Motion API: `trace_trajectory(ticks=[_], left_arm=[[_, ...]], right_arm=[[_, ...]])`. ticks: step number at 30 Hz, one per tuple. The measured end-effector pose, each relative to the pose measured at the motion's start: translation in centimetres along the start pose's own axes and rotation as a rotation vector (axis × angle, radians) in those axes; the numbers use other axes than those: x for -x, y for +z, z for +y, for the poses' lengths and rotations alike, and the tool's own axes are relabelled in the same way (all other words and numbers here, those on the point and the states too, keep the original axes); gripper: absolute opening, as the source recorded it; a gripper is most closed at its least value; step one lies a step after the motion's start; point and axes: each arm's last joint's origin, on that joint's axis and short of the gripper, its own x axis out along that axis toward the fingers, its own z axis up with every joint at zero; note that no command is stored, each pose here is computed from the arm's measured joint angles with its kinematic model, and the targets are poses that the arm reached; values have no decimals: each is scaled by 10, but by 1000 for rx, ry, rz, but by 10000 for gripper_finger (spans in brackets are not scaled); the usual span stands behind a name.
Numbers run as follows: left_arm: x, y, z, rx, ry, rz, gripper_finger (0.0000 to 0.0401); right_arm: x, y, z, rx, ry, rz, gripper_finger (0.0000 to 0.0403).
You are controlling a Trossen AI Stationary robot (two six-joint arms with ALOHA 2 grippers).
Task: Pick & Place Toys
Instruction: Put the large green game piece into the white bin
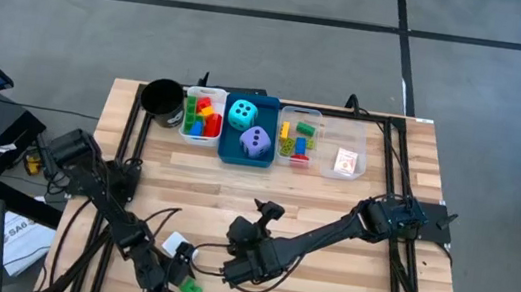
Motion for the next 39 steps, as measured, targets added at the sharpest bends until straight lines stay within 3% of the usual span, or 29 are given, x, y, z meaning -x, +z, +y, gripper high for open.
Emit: trace_trajectory(ticks=[15,24,28,35,39], left_arm=[[-19,-11,0,73,11,-2,270],[-19,-10,3,131,16,-4,165],[-19,-9,4,193,14,-2,165],[-14,-5,6,200,18,-10,165],[1,11,15,216,37,-43,165]], right_arm=[[0,1,1,-12,5,-5,388],[0,1,1,-16,8,-6,388],[0,1,1,-17,8,-6,388],[0,1,1,-68,5,-12,388],[0,2,1,-75,-18,-42,388]])
